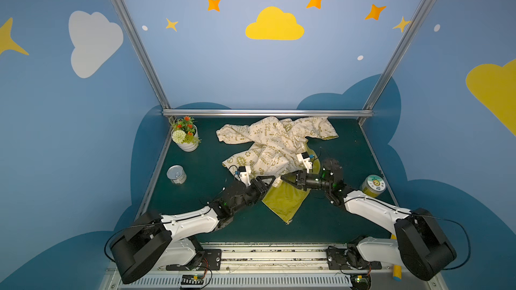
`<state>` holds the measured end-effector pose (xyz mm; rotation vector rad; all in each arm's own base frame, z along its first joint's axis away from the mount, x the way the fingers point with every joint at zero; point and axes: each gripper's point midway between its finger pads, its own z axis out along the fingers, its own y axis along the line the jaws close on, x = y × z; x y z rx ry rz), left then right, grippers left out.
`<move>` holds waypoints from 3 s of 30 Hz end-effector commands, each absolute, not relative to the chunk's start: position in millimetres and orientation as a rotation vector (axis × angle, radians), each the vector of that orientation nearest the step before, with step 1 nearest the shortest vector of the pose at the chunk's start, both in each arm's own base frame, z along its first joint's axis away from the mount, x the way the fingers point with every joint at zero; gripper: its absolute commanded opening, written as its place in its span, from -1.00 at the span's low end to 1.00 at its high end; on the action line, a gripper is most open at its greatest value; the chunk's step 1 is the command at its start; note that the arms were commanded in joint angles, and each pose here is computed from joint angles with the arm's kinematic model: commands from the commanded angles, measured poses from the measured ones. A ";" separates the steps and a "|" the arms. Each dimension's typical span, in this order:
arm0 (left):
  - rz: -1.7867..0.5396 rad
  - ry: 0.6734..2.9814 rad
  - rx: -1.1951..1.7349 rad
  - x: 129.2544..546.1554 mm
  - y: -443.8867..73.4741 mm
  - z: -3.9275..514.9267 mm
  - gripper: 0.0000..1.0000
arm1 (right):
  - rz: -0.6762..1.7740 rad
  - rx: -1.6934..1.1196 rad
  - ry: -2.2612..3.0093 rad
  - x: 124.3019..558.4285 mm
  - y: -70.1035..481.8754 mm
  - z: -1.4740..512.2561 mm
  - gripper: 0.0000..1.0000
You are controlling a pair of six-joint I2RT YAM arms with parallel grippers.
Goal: Zip up the jacket
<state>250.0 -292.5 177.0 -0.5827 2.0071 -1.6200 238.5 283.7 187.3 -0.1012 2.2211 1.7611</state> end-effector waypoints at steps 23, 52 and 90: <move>-1.601 1.998 -0.543 260.7 -289.4 191.9 -0.86 | 1.798 -0.171 2.117 242.3 291.1 208.2 -1.00; -1.595 2.029 -0.534 259.7 -291.6 191.5 -0.80 | 1.848 -0.243 2.036 252.9 302.6 224.0 -1.00; -1.536 1.916 -0.562 261.7 -253.8 206.9 0.03 | 1.923 -0.283 2.033 239.4 306.6 236.5 -1.00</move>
